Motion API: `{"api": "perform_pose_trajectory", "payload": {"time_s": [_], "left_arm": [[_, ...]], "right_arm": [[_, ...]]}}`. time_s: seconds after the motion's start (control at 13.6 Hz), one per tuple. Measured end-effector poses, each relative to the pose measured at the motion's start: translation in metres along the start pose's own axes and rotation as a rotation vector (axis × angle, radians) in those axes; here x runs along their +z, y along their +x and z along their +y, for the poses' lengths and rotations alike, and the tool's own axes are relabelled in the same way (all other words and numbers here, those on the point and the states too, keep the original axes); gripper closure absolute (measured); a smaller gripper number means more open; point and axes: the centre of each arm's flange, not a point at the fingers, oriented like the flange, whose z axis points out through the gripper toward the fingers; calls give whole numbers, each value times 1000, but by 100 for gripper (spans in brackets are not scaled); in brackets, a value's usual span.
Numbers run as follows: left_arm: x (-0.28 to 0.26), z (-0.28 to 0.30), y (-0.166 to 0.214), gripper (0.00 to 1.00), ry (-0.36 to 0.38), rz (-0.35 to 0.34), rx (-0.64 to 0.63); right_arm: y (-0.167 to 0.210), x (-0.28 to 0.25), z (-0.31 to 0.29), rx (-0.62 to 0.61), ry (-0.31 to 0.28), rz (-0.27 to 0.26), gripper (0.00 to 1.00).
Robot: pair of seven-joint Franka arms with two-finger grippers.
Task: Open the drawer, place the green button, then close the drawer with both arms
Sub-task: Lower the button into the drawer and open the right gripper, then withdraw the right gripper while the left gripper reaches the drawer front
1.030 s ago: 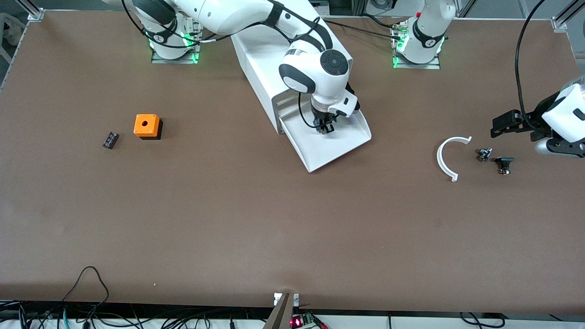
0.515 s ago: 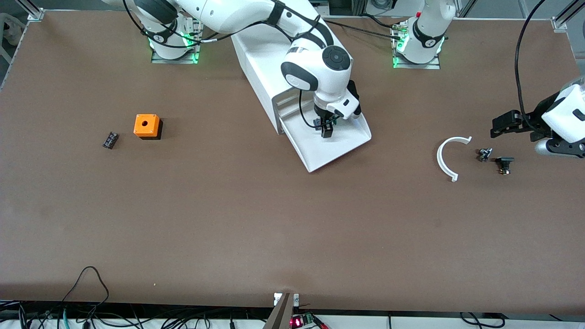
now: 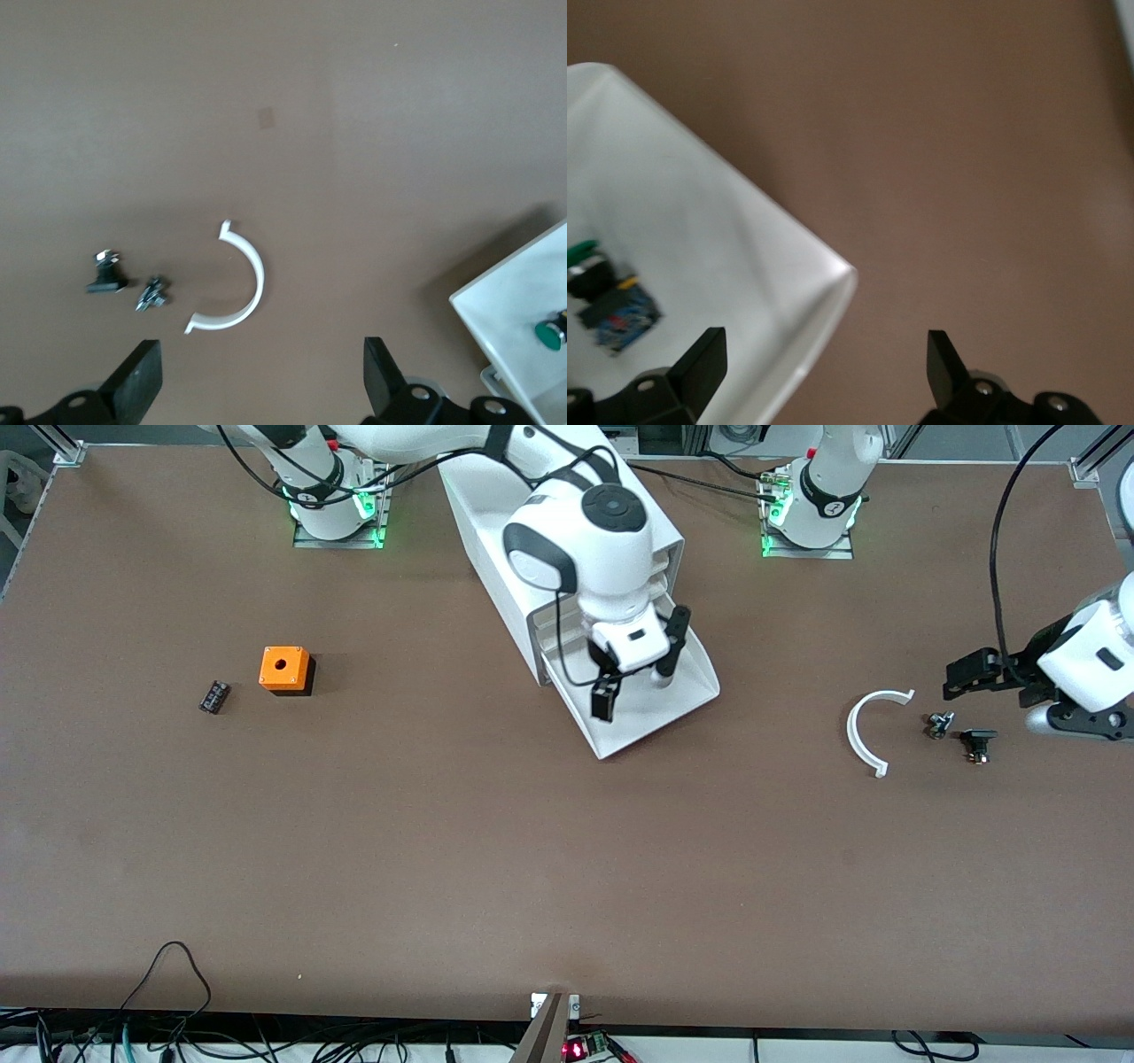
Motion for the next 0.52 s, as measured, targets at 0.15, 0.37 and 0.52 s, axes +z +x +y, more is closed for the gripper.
{"api": "perform_pose_trajectory", "payload": {"time_s": [0.15, 0.37, 0.52], "left_arm": [[33, 32, 11, 0, -11, 12, -43], [103, 99, 20, 0, -23, 53, -124], [152, 141, 20, 0, -48, 98, -182]], "right_arm": [[-18, -22, 53, 150, -39, 17, 0], [-60, -49, 128, 338, -84, -2, 0], [-100, -54, 171, 450, -114, -66, 0]]}}
